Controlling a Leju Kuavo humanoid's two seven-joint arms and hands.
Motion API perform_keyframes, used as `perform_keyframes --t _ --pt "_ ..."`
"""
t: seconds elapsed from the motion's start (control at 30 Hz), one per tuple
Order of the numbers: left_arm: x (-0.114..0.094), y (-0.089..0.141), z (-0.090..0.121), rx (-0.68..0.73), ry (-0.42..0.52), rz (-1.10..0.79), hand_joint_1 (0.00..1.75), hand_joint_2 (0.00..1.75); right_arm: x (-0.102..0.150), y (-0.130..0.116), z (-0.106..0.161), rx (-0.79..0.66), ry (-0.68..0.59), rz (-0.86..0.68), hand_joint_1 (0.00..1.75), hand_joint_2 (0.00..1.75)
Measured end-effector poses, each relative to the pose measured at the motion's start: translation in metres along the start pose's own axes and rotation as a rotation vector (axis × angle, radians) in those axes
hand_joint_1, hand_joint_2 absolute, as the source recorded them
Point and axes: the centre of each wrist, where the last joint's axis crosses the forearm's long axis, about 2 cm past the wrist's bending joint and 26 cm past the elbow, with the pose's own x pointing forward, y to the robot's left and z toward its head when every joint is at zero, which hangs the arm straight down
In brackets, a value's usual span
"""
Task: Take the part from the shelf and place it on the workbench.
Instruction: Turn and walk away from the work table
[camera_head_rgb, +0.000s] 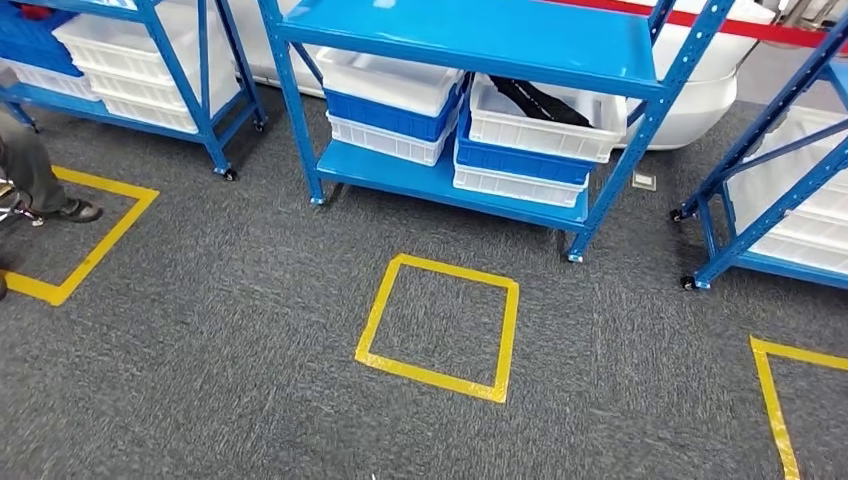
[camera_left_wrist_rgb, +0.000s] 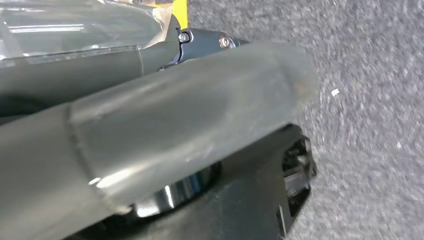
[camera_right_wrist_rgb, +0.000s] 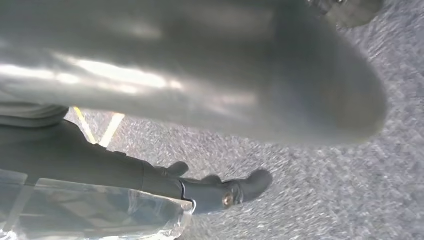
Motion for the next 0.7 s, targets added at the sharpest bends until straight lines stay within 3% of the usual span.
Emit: perform_keyframes --t 0.7 --pt "0.0013 -0.0029 -0.0001 -0.003 -0.010 0.012 0.00 0.00 0.0009 -0.0019 -0.0010 0.023 0.004 -0.006 0.00 0.00"
